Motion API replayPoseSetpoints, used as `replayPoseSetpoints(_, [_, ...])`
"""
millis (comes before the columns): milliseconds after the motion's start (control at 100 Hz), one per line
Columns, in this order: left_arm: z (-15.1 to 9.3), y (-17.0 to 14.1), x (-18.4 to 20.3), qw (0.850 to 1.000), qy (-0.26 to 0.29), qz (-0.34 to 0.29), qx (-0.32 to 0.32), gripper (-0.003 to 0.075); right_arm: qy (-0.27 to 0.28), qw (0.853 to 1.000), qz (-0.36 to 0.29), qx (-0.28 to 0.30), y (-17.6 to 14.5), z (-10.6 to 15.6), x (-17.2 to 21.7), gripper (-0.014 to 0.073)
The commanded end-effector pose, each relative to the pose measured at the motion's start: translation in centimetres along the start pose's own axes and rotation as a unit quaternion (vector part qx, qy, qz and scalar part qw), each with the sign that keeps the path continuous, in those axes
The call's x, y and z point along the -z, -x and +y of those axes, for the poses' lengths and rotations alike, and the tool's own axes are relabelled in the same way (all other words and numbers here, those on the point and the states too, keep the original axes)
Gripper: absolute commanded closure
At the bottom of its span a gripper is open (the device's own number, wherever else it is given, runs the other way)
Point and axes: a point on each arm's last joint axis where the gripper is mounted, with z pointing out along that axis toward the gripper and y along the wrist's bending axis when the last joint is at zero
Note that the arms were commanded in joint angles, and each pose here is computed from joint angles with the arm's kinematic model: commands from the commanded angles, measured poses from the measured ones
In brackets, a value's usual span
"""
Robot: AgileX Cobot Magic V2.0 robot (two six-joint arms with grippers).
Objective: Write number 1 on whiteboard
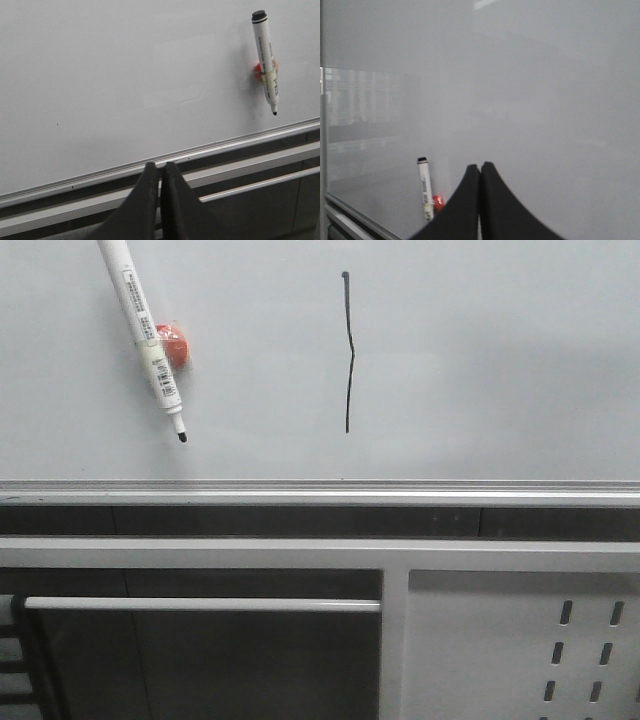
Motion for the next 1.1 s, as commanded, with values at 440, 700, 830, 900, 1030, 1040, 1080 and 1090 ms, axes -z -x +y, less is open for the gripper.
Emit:
replayPoseSetpoints(440, [0.2, 1.5, 0.9, 0.998, 0.011, -0.067, 0.010, 0.0739, -0.172, 0.983, -0.052, 0.039, -0.3, -4.4, 4.1, 0.0666])
replayPoseSetpoints(700, [0.2, 1.5, 0.9, 0.998, 0.011, -0.067, 0.010, 0.0739, -0.265, 0.962, -0.014, 0.059, -0.3, -5.7, 6.3, 0.0666])
replayPoseSetpoints(830, [0.2, 1.5, 0.9, 0.998, 0.011, -0.067, 0.010, 0.0739, -0.294, 0.954, 0.018, 0.053, -0.7, -5.6, 7.4, 0.0666])
replayPoseSetpoints(900, [0.2, 1.5, 0.9, 0.998, 0.011, -0.067, 0.010, 0.0739, -0.306, 0.950, 0.029, 0.053, -0.8, -5.5, 8.0, 0.0666])
replayPoseSetpoints(1030, [0.2, 1.5, 0.9, 0.998, 0.011, -0.067, 0.010, 0.0739, -0.330, 0.941, 0.062, 0.051, -1.4, -5.2, 8.9, 0.0666])
replayPoseSetpoints(1040, [0.2, 1.5, 0.9, 0.998, 0.011, -0.067, 0.010, 0.0739, -0.329, 0.940, 0.067, 0.050, -1.5, -5.1, 8.9, 0.0666])
replayPoseSetpoints(1080, [0.2, 1.5, 0.9, 0.998, 0.011, -0.067, 0.010, 0.0739, -0.334, 0.938, 0.082, 0.045, -1.9, -5.0, 9.1, 0.0666])
replayPoseSetpoints(1090, [0.2, 1.5, 0.9, 0.998, 0.011, -0.067, 0.010, 0.0739, -0.334, 0.937, 0.085, 0.046, -1.9, -5.0, 9.2, 0.0666])
